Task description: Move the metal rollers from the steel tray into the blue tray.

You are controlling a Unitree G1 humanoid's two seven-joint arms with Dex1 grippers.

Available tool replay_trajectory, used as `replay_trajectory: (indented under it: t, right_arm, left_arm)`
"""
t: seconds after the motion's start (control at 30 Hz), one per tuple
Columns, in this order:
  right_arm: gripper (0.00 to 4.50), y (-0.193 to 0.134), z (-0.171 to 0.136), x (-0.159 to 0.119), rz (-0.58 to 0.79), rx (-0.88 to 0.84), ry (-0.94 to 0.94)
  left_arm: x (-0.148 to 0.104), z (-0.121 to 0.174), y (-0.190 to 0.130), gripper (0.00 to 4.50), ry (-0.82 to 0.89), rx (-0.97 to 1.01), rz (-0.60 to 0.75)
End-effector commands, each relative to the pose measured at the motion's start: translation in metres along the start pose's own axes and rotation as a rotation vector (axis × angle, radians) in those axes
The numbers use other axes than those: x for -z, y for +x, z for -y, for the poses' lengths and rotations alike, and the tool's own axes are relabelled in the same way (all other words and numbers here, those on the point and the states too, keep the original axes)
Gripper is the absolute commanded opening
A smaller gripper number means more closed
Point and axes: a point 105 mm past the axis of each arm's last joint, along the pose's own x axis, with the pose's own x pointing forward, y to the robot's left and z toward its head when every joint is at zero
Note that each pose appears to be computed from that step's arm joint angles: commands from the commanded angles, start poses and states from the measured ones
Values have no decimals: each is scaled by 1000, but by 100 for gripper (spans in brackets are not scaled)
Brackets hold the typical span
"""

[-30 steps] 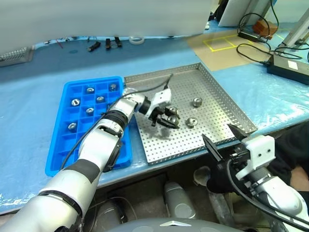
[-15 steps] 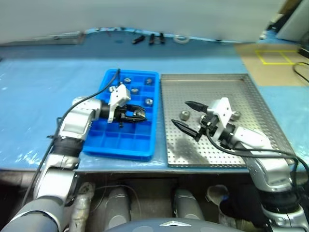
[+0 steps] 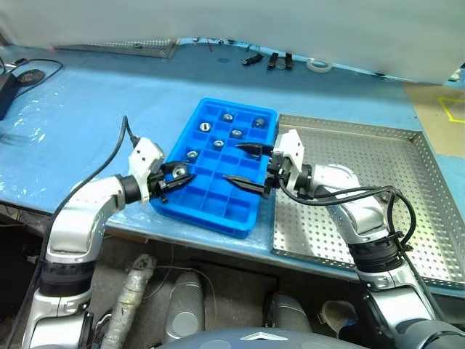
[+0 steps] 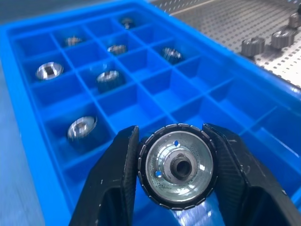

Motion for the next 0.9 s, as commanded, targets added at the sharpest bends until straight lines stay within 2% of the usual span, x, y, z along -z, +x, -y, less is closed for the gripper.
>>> replay_trajectory:
  t: [0.03,0.2,0.37,0.63,0.8,0.9]
  right_arm:
    - [450,2,-4,-12,29,-19,-35]
    - [450,1,-3,-13,22,-2,-40]
    - [450,2,-2,-14,20,11,-39]
    - [450,-5,5,-9,6,37,-40]
    - [450,-9,11,0,-2,61,-41]
    - [450,-13,14,1,-6,98,-51]
  left_arm:
    - [-3,-4,-13,180,26,-54,13]
    - [12,-9,-18,180,-6,-104,-17]
    - [15,-8,-16,180,-9,-97,-31]
    - [23,-21,-17,439,-5,-121,-75]
    - [12,-25,-12,448,6,-90,-35]
    - [-4,-23,0,448,27,-49,13]
